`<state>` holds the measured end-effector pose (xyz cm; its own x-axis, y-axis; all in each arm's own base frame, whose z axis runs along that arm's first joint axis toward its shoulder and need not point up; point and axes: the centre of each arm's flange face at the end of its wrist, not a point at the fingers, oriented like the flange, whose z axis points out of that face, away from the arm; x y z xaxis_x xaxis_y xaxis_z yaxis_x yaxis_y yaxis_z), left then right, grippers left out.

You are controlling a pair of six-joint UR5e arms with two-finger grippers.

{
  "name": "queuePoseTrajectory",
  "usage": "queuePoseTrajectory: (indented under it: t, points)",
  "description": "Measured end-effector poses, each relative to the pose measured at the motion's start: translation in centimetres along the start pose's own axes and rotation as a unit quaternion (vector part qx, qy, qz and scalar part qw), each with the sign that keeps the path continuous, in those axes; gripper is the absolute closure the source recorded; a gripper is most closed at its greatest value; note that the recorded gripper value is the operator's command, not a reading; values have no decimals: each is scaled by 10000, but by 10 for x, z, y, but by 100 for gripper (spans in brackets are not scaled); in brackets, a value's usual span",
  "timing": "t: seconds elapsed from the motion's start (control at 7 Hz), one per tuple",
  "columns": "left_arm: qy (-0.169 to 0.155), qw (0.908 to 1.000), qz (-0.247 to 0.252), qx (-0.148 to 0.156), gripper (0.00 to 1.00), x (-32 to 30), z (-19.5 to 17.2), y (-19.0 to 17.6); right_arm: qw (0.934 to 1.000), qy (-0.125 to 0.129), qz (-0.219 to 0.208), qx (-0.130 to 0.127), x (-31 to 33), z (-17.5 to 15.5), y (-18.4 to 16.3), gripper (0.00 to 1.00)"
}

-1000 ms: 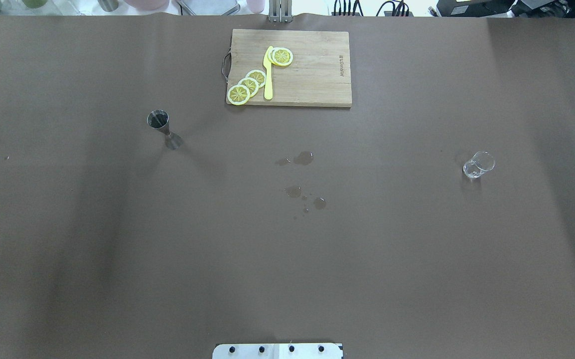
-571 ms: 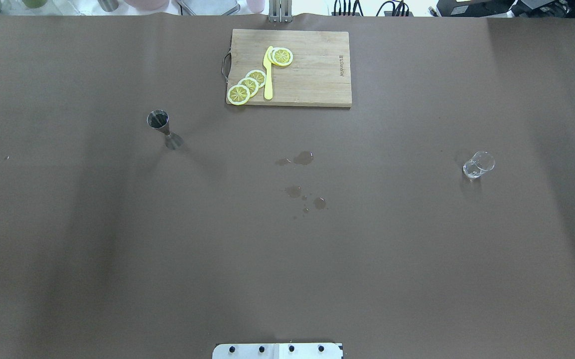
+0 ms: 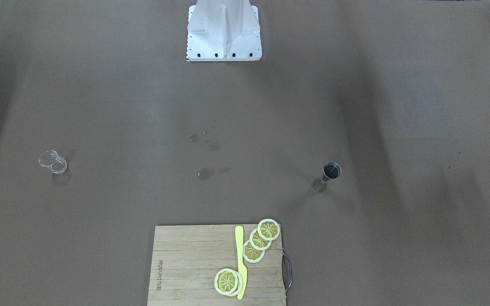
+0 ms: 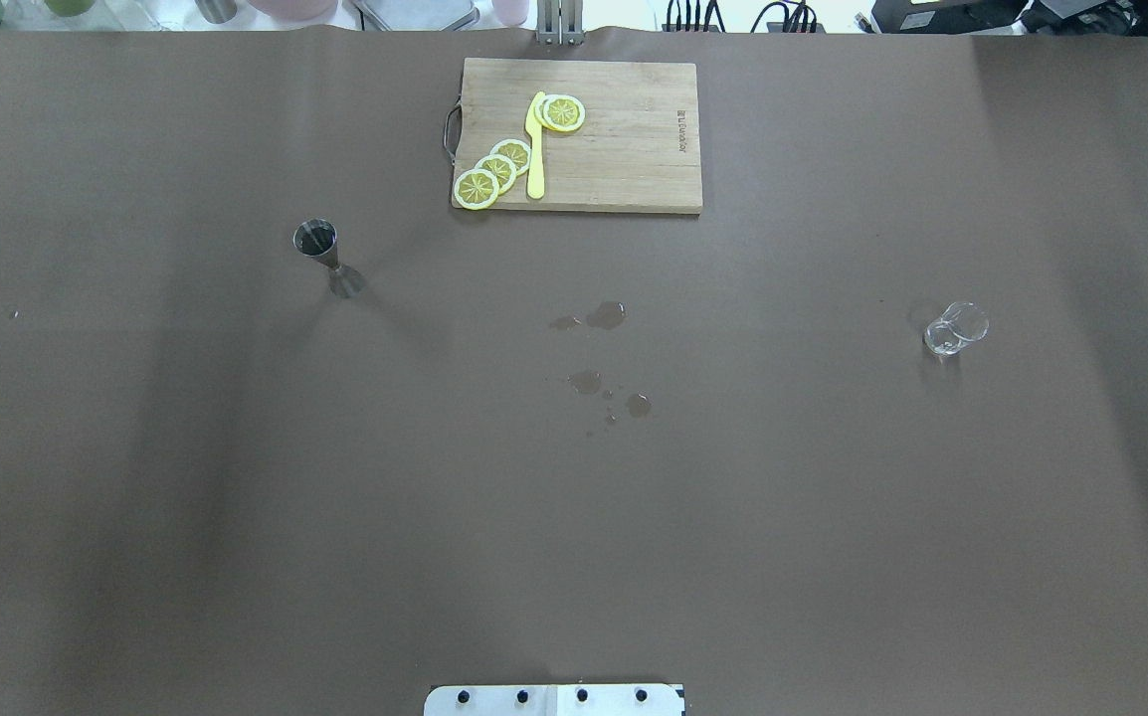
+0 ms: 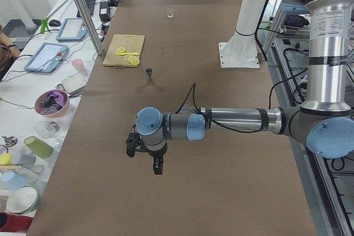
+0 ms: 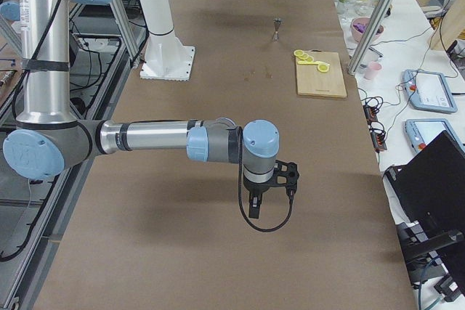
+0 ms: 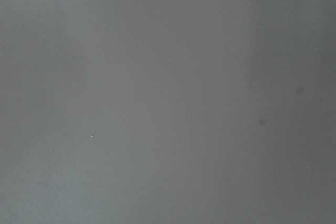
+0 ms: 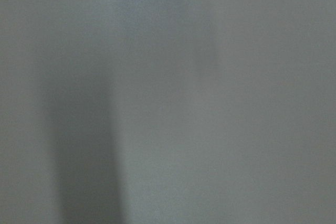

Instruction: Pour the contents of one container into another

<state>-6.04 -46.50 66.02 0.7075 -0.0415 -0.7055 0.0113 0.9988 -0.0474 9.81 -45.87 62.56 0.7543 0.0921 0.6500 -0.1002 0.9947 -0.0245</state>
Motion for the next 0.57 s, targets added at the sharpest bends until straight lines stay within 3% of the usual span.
queuePoseTrajectory:
  t: [0.57]
  points:
    - [1,10000,-3,0,2,0,0,0,10000,44,22,9,3,-1,1,0]
